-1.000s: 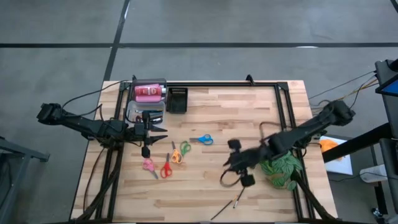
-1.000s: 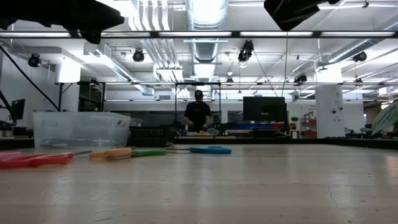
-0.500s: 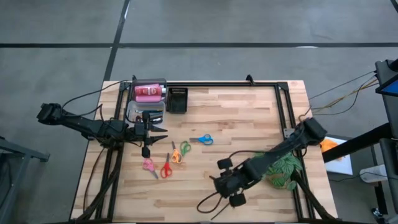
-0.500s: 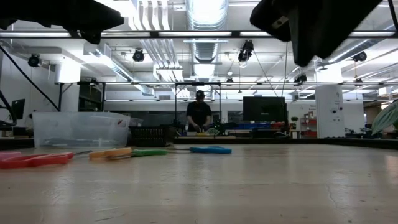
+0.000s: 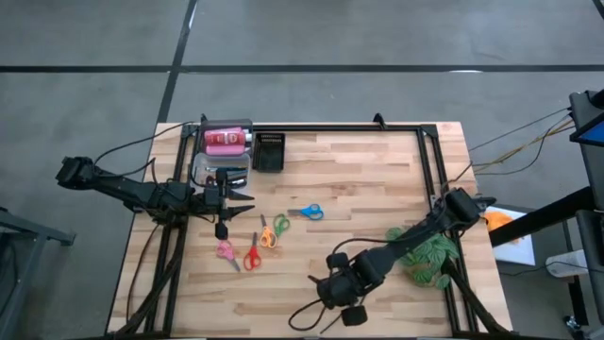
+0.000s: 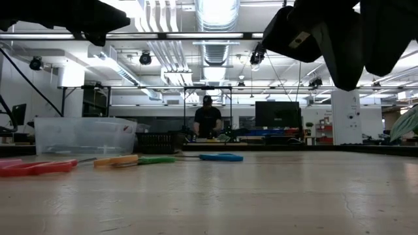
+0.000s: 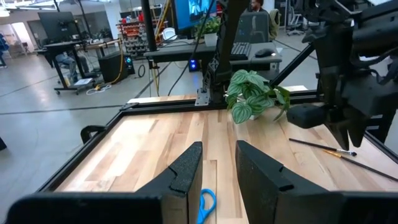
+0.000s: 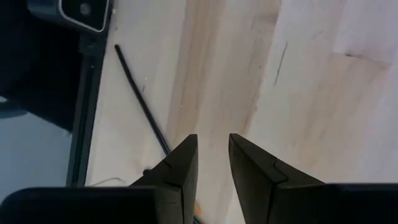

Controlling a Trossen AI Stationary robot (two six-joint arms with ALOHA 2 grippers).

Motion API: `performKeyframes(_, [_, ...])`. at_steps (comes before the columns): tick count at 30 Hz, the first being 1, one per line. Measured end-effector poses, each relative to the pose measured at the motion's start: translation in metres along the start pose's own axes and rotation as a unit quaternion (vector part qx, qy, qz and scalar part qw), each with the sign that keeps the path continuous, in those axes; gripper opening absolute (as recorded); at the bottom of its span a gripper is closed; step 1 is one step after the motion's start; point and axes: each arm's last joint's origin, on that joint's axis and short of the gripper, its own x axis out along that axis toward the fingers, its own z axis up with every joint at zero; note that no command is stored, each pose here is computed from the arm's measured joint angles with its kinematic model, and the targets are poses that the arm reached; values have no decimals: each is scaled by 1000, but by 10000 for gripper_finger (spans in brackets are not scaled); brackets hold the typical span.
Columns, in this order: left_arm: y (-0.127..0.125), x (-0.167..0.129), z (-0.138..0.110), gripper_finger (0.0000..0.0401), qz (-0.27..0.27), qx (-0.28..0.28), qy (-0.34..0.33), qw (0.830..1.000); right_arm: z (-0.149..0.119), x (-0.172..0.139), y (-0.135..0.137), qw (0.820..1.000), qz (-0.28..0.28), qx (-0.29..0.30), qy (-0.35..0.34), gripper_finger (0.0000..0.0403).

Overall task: Pick & Place Paint Supplies
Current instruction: Put the black paint brush into the transparent bin

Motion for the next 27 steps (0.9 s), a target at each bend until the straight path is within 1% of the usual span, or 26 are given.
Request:
performKeyframes(5, [0, 0, 1, 99, 0, -1, -3, 1000, 1, 1, 4, 1000, 5, 22, -10, 90])
performKeyframes(12, [0, 0, 1, 99, 0, -2, -4, 1000, 1, 1, 3, 1000, 4, 24, -11, 90])
performKeyframes(16, [0, 0, 1, 99, -1, -2, -4, 1000, -1, 1, 8, 999, 7, 39, -10, 90])
performKeyframes(22, [0, 0, 1, 99, -1, -3, -4, 1000, -4, 2, 18, 999, 10, 29, -16, 90])
performKeyframes(27, [0, 0, 0, 99, -1, -2, 0, 1000, -8, 3, 27, 998, -35, 14, -43, 90])
